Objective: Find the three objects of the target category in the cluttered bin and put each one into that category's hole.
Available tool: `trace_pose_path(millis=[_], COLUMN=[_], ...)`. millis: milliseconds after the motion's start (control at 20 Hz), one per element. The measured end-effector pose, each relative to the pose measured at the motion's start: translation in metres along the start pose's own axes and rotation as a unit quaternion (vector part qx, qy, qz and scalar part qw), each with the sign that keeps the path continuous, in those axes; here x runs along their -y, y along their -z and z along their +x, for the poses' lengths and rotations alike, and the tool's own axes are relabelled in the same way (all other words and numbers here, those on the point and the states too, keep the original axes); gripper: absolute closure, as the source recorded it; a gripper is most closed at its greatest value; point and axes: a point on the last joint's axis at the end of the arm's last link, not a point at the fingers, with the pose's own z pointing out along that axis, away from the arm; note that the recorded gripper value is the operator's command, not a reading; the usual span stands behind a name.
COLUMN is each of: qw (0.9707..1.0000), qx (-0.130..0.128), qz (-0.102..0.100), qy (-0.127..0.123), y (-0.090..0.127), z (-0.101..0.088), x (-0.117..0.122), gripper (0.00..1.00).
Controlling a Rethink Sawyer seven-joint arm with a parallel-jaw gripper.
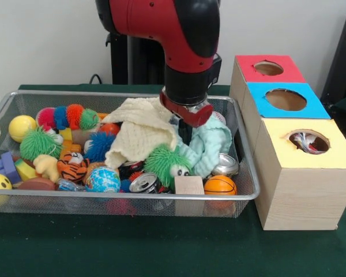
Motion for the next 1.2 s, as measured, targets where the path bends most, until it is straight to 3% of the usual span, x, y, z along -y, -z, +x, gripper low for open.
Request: trace_pose_path(millis=[500,700,1200], qw=[0.9998,0.9995,0.9984], qx=[0.003,0.0,-0.014], qz=[0.011,0.014,0.029], qy=[-0.016,-0.028,-0.046], y=[0.035,0.047,0.038], z=[0.038,0.044,0.047], x=[0.003,0.01,0.029], gripper=[1.0,1.0,1.0])
